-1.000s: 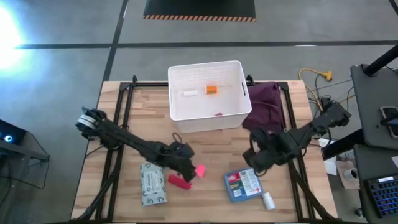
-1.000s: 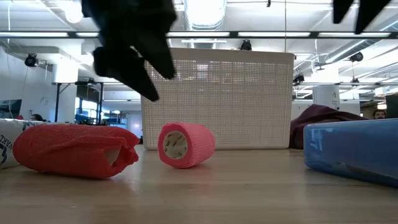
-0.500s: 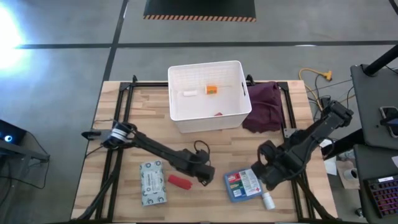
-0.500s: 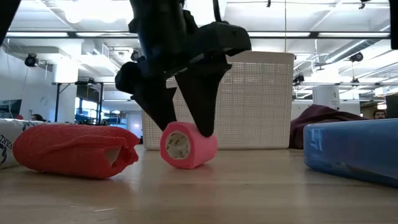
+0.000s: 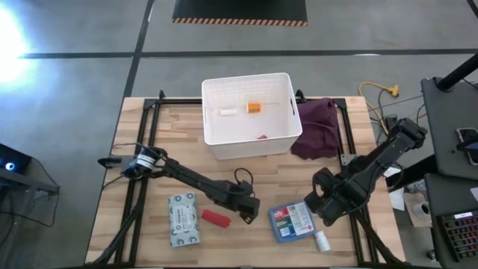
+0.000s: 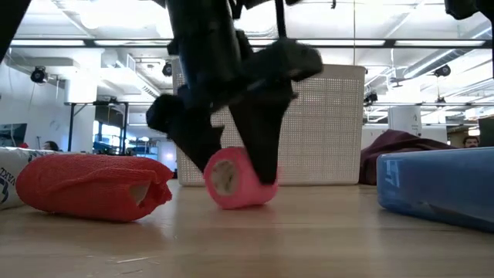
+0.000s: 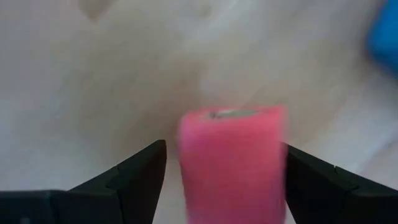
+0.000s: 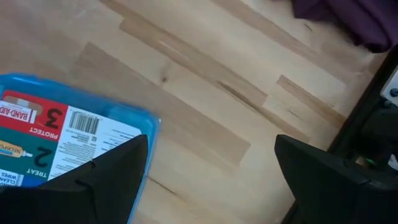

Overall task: Pick & place medical supplies in basket/bin
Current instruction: Put the pink bandage into the white bin

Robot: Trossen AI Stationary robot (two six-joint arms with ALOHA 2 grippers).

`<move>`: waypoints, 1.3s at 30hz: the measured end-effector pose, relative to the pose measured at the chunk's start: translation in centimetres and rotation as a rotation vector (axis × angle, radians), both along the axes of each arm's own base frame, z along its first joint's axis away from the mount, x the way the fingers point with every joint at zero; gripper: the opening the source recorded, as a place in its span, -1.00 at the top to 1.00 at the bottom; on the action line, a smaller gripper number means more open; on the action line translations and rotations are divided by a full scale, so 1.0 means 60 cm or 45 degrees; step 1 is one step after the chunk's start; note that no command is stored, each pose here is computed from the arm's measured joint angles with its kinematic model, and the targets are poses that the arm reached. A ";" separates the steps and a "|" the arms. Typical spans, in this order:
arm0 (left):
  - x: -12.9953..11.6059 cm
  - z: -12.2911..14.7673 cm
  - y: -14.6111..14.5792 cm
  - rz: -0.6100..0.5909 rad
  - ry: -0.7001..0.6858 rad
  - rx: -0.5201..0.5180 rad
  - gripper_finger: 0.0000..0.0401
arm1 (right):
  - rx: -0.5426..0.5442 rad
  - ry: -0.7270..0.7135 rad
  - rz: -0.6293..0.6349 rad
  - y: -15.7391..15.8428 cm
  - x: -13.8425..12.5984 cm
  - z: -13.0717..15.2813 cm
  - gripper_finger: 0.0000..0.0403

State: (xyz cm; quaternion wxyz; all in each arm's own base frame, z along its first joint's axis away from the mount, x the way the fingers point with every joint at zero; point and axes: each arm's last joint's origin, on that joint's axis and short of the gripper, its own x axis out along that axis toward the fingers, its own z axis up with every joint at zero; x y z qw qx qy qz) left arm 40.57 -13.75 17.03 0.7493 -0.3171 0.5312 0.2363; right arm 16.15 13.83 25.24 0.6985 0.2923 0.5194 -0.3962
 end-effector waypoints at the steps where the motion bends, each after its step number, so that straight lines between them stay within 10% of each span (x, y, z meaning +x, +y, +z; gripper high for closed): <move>1: -0.002 -0.004 0.001 0.000 0.015 0.006 -0.34 | 0.000 -0.003 -0.003 -0.001 -0.001 0.000 -0.70; 21: -0.024 0.004 0.021 -0.112 0.047 0.162 0.24 | 0.007 -0.018 -0.019 -0.020 -0.021 -0.011 -0.64; 33: -0.094 0.287 0.017 0.002 -0.601 0.357 0.25 | -0.020 -0.048 0.044 -0.020 -0.018 -0.010 -0.63; 39: -0.157 0.377 0.163 0.135 -0.603 0.651 0.25 | -0.049 -0.210 0.000 -0.027 0.003 -0.007 -0.63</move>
